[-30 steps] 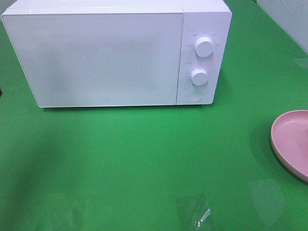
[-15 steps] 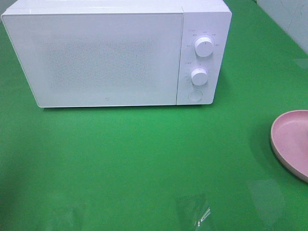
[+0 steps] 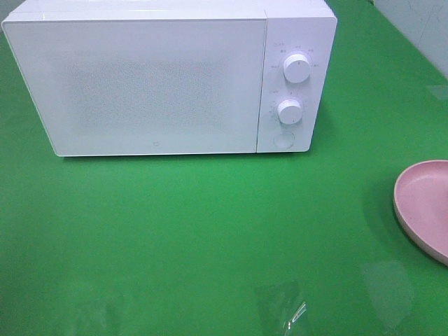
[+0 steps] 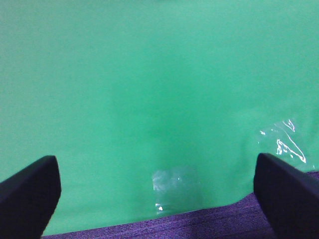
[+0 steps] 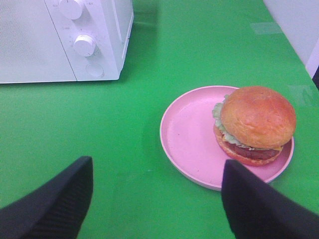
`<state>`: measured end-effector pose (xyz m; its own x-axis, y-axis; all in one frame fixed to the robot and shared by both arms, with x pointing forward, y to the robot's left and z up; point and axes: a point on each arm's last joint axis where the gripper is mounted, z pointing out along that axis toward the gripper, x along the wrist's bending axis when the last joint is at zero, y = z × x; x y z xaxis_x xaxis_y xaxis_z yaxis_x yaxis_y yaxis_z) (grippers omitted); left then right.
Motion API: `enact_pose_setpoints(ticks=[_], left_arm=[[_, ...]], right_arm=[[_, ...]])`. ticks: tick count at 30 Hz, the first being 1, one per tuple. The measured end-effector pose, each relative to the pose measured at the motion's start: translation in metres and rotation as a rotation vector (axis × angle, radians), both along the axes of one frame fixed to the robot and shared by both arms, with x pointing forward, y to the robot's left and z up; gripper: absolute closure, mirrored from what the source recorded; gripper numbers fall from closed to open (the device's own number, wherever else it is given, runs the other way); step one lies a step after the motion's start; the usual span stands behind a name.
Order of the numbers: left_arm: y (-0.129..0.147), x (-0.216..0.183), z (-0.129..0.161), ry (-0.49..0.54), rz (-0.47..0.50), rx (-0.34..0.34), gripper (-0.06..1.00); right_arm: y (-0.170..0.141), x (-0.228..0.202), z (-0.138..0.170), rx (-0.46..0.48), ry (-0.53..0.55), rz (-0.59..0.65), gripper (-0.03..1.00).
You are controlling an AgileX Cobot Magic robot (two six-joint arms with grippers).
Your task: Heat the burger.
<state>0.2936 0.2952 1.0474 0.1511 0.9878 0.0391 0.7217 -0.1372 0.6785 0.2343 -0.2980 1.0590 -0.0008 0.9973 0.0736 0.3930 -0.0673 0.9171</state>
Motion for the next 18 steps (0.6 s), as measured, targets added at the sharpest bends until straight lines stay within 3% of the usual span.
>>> enact_pose_setpoints(ticks=[14, 18], left_arm=[[0.001, -0.024, 0.004, -0.142, -0.006, -0.032, -0.03], [0.002, -0.035, 0.006, -0.212, 0.034, -0.035, -0.03]], right_arm=[[0.0, 0.0, 0.0, 0.0, 0.0, 0.0, 0.26], [0.0, 0.0, 0.0, 0.0, 0.0, 0.0, 0.26]])
